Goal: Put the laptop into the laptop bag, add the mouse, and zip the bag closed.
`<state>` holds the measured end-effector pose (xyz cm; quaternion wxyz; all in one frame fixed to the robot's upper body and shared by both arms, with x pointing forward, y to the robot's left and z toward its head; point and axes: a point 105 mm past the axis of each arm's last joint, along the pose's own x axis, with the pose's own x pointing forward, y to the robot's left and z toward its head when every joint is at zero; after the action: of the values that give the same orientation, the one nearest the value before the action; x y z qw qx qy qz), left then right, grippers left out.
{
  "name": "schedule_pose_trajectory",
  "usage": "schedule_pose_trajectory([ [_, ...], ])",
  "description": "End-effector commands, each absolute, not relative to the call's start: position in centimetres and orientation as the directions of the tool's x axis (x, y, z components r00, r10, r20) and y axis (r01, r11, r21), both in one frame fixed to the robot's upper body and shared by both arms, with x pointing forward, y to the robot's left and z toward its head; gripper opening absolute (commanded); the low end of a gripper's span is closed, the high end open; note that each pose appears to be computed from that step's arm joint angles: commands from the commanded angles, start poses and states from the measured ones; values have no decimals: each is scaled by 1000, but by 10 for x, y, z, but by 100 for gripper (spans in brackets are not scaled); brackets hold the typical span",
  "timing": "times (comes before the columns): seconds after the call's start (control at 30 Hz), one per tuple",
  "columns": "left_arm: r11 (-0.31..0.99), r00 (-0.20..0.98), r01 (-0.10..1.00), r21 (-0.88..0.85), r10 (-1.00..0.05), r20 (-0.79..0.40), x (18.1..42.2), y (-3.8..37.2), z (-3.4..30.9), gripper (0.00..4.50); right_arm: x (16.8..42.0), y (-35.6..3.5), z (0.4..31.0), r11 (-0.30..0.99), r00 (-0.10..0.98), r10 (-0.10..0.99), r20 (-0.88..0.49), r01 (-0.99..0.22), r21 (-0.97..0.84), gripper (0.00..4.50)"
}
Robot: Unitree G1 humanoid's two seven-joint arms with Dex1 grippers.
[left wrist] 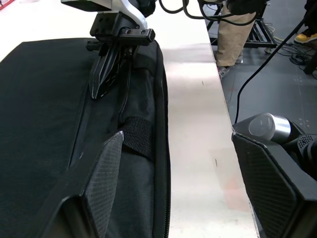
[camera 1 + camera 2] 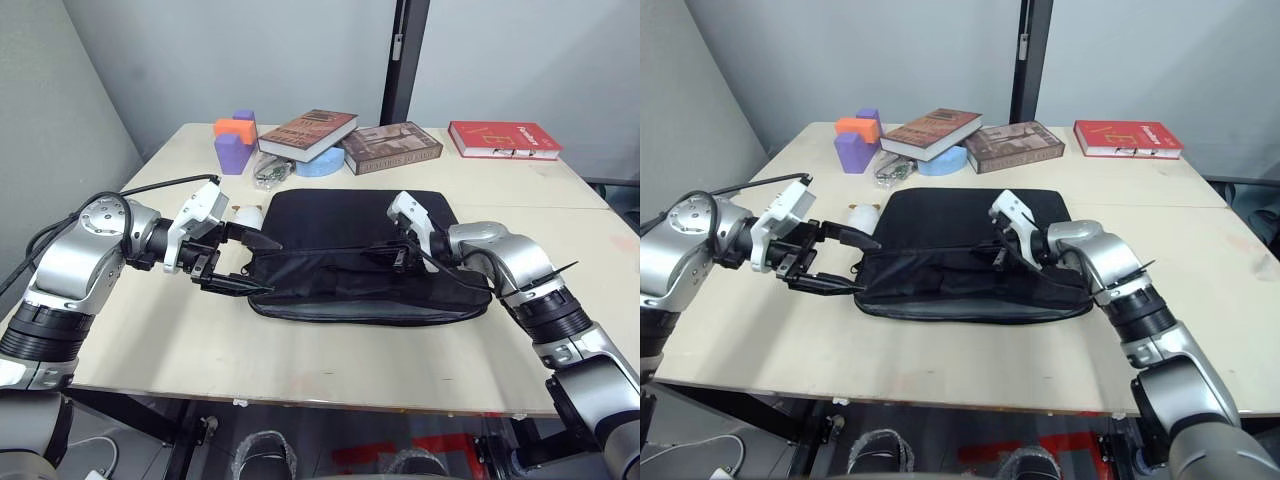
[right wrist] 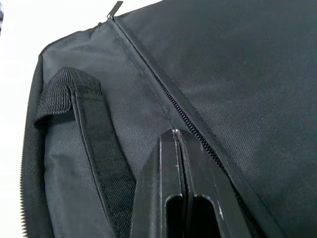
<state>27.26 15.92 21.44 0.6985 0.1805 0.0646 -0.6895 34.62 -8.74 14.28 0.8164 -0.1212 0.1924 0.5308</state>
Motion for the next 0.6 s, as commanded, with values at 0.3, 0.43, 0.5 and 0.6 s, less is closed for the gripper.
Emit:
schedule_pose_trajectory([
  [0.3, 363, 376, 925, 108, -914, -150, 322, 193, 227, 369, 346, -92, 116, 389, 350, 726, -592, -919, -65, 5],
  [0.43, 630, 627, 777, 12, -772, -103, 365, 217, 217, 369, 347, -94, 117, 390, 353, 721, -596, -918, -72, 5],
  [0.5, 746, 738, 666, 15, -656, -157, 386, 230, 198, 369, 347, -93, 118, 388, 351, 722, -596, -919, -71, 5],
  [0.6, 835, 817, 550, 9, -536, -211, 404, 240, 178, 369, 347, -93, 117, 385, 347, 723, -597, -920, -68, 5],
])
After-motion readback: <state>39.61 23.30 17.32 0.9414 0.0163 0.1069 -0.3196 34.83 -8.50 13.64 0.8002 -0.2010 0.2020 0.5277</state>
